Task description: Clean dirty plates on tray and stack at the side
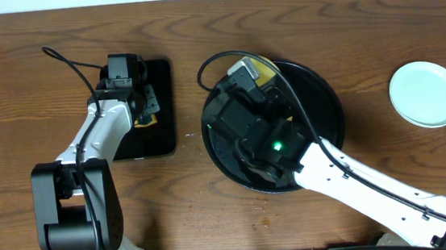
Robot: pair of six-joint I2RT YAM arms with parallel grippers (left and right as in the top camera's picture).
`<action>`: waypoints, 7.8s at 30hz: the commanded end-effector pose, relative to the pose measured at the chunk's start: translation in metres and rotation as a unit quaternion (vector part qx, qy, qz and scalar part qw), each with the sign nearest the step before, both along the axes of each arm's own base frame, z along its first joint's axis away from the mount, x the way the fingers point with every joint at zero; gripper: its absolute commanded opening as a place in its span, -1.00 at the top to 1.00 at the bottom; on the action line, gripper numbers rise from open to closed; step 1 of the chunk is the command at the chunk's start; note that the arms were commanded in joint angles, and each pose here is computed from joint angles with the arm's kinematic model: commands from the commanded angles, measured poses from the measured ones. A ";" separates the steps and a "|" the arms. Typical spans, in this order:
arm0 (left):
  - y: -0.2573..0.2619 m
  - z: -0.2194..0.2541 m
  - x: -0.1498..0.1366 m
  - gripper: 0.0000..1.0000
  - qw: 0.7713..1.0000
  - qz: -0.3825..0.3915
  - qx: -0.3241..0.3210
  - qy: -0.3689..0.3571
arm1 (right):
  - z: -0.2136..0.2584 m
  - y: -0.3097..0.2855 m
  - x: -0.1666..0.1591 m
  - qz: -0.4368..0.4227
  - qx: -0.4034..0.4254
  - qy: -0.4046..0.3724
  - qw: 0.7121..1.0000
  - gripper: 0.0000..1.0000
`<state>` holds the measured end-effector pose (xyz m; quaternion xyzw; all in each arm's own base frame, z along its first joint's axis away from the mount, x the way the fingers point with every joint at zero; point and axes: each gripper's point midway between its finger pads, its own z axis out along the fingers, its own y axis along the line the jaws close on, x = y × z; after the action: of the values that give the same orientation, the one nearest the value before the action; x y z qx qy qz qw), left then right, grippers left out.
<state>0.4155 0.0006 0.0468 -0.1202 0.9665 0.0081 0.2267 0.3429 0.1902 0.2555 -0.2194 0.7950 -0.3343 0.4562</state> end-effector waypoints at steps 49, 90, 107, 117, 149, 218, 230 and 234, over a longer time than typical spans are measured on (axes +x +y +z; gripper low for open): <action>0.004 -0.008 -0.004 -0.89 1.000 0.003 0.007 0.012 | -0.072 -0.396 0.015 -0.384 0.522 0.020 0.761 -0.25; 0.004 -0.008 -0.004 -0.92 1.000 0.003 0.007 0.012 | -0.085 -0.227 0.030 -0.149 0.559 0.237 0.781 -0.99; 0.004 -0.008 -0.004 -0.93 1.000 0.003 0.007 0.012 | 0.030 -0.201 -0.008 -0.047 0.536 0.109 0.836 -0.99; 0.004 -0.008 -0.004 -0.92 1.000 0.003 0.007 0.012 | 0.138 -0.130 -0.108 0.154 0.447 -0.017 0.881 -0.99; 0.004 -0.008 -0.004 -0.93 1.000 0.003 0.007 0.012 | 0.037 -0.138 -0.125 0.284 0.314 -0.363 0.830 -0.98; -0.024 0.279 -0.068 -0.93 0.936 -0.035 -0.021 -0.350 | -0.096 -0.145 -0.101 0.188 0.358 -0.167 0.899 -0.99; -0.004 0.425 -0.242 -0.93 0.794 -0.027 -0.041 -0.606 | -0.096 -0.145 -0.101 0.188 0.358 -0.166 0.899 -0.98; -0.001 0.404 -0.263 -0.93 0.806 -0.028 -0.040 -0.590 | -0.096 -0.145 -0.101 0.188 0.358 -0.167 0.899 -0.98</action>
<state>0.1558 -0.0027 0.4656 -0.0829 0.6338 -0.1188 0.7598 0.2414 0.0483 0.1599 -0.1368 0.7159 0.0354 0.6837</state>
